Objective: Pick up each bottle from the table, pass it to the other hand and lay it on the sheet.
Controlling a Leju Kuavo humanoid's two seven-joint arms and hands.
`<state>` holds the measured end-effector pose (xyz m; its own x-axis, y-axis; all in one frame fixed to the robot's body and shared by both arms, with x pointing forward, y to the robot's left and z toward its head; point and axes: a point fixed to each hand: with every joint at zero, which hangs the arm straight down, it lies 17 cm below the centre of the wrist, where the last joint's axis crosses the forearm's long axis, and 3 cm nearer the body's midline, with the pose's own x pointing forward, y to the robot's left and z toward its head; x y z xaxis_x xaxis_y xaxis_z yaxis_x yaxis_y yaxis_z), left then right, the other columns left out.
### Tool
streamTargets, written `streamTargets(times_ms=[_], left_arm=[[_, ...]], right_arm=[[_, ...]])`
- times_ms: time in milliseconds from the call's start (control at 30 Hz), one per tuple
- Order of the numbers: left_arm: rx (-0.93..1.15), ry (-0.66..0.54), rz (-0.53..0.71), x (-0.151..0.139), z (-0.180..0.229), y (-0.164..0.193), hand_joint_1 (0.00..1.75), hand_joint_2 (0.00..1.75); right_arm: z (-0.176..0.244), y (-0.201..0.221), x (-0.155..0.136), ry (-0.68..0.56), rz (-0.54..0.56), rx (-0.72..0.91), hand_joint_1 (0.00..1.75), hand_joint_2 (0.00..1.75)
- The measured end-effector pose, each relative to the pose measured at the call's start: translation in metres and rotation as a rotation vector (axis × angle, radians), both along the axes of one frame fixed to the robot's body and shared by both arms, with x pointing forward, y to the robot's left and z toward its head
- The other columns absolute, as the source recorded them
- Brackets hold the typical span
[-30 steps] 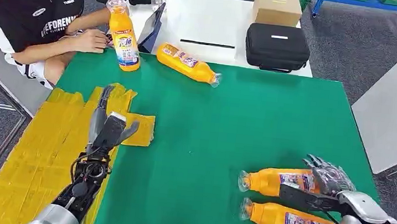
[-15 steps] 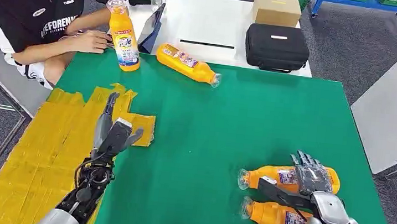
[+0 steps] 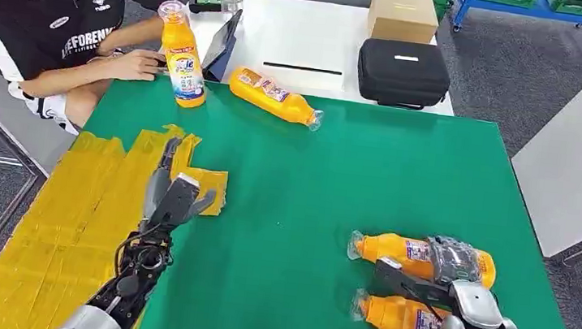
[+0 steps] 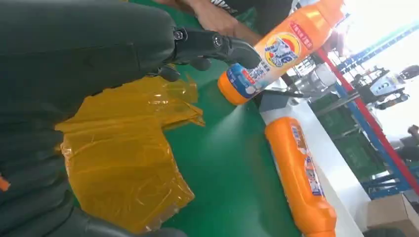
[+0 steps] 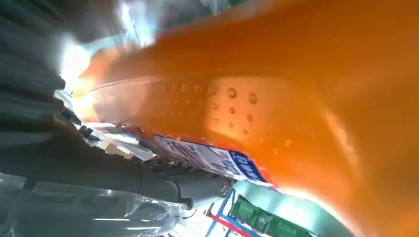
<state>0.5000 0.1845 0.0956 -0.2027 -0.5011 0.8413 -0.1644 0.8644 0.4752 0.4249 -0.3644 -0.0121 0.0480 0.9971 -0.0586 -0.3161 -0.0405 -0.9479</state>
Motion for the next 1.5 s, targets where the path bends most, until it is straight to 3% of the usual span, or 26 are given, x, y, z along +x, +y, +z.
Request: streamTargets(times_ms=[400, 567, 733, 1033, 1500], left_arm=[[-0.009, 0.007, -0.034, -0.002, -0.001, -0.009, 0.0, 1.75], [-0.049, -0.011, -0.08, -0.005, 0.008, -0.022, 0.0, 1.75], [-0.113, -0.036, -0.14, -0.008, 0.023, -0.037, 0.0, 1.75], [-0.247, -0.073, -0.289, -0.019, 0.061, -0.069, 0.0, 1.75], [-0.275, -0.137, -0.429, -0.047, 0.1, -0.101, 0.0, 1.75]], right_arm=[[0.035, 0.038, 0.003, -0.2, 0.0, 0.193, 1.75, 1.75], [0.114, 0.071, 0.016, -0.504, 0.022, 0.52, 1.75, 1.75], [0.167, 0.092, 0.013, -0.682, 0.058, 0.877, 1.75, 1.75], [0.18, 0.123, 0.027, -0.616, 0.066, 1.326, 1.75, 1.75], [0.159, 0.177, 0.05, -0.426, 0.101, 1.489, 1.75, 1.75]])
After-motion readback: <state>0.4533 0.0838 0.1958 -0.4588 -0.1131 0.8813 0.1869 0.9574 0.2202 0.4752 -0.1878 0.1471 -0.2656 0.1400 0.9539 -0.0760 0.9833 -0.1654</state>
